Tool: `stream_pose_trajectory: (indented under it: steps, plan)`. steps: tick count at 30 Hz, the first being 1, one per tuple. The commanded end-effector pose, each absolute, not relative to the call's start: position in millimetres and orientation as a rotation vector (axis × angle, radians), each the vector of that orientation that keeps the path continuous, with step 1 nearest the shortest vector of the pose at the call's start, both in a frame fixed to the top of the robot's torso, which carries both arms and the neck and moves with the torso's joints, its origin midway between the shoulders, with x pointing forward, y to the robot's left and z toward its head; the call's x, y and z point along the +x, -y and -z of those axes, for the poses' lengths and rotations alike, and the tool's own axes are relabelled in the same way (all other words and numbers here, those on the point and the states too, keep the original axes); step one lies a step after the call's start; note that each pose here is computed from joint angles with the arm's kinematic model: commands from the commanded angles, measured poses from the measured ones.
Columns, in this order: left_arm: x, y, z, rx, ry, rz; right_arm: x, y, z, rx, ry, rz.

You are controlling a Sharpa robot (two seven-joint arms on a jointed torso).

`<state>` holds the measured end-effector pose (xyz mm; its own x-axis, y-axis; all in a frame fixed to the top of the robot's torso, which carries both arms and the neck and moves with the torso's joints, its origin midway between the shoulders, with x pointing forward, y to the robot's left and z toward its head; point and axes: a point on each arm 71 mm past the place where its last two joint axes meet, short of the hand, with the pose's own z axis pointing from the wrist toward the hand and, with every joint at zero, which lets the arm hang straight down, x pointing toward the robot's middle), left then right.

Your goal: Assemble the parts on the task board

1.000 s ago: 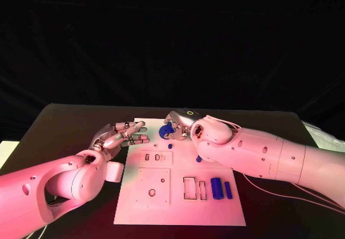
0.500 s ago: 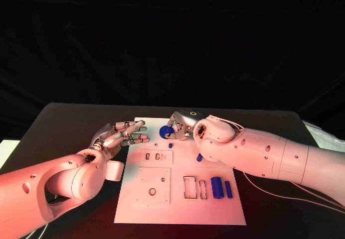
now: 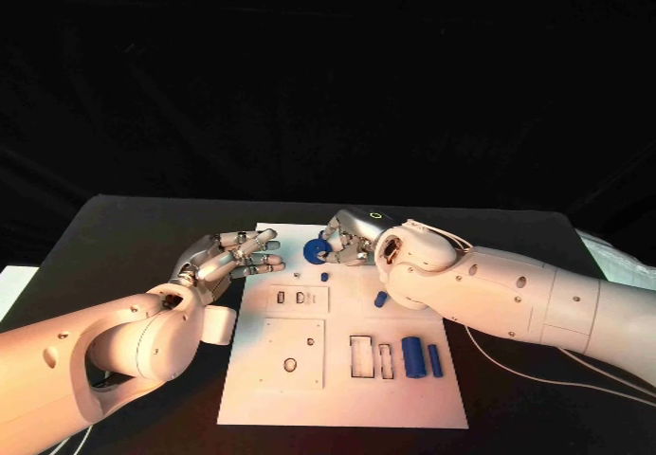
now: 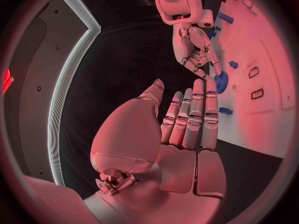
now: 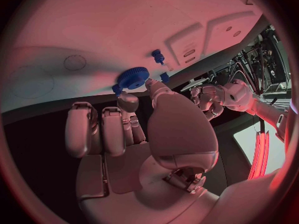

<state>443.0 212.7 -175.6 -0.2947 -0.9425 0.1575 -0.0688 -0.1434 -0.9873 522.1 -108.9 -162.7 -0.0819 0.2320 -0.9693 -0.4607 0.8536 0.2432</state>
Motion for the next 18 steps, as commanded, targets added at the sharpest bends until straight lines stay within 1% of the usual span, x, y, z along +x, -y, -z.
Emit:
stream_pose_trajectory:
  steps: [1, 5, 6, 8, 12, 18]
  plan:
    - [442.6, -211.9, 173.5, -1.186, -1.379, 1.555, 516.8, 118.8, 154.9, -0.147, -1.494, -0.762]
    - [442.3, -213.9, 171.5, -1.174, -1.348, 1.551, 515.7, 149.1, 145.4, -0.09, -1.499, -0.903]
    - [442.1, -214.7, 171.0, -1.17, -1.341, 1.551, 516.2, 164.6, 140.3, -0.053, -1.498, -0.953]
    - [441.9, -215.2, 170.6, -1.168, -1.336, 1.552, 516.3, 184.3, 133.6, -0.013, -1.478, -0.999]
    - [442.0, -214.1, 170.3, -1.163, -1.333, 1.561, 515.8, 219.2, 127.5, 0.037, -1.465, -1.014]
    - [441.9, -211.7, 170.8, -1.161, -1.338, 1.574, 515.8, 249.6, 130.4, 0.06, -1.484, -0.976]
